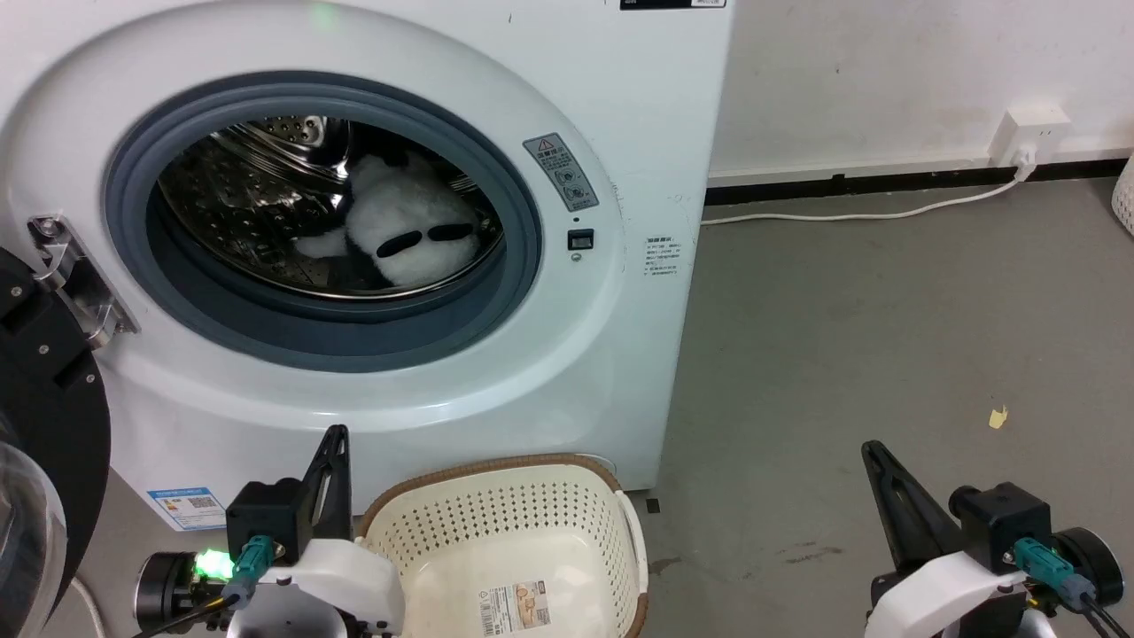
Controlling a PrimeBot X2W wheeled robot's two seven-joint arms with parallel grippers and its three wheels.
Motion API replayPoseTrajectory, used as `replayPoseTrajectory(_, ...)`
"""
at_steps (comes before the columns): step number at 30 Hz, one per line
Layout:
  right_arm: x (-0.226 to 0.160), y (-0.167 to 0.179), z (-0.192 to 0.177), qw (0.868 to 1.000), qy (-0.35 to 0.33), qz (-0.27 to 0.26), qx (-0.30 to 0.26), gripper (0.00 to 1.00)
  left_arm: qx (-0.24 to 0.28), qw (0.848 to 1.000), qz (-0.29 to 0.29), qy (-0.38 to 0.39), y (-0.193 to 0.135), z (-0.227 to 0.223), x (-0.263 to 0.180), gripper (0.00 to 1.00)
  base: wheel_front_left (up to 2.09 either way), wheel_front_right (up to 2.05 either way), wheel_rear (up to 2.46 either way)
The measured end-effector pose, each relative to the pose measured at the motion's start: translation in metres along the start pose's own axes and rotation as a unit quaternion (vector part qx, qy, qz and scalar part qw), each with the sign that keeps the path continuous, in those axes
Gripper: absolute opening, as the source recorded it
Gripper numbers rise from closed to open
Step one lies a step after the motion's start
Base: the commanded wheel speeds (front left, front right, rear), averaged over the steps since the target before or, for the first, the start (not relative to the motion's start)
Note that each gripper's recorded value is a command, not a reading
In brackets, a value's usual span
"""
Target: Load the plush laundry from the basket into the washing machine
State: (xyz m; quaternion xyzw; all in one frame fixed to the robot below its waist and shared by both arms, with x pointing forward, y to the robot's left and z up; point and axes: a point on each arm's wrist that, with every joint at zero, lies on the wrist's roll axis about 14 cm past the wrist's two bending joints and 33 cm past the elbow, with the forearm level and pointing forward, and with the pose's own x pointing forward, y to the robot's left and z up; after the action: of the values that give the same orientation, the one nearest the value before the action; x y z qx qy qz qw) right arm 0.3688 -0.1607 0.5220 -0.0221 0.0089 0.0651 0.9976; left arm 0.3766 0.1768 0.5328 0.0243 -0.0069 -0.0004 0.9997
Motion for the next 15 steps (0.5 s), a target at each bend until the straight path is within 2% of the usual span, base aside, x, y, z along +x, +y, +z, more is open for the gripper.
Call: replayPoseTrajectory(15,0.0,0.0001,0.0001,1.0,0.0,0.0,0.0,0.0,0.0,1.0,0.001,0.0,0.0006,-0.0001,-0.0001,0.0,0.0,0.0,0.0)
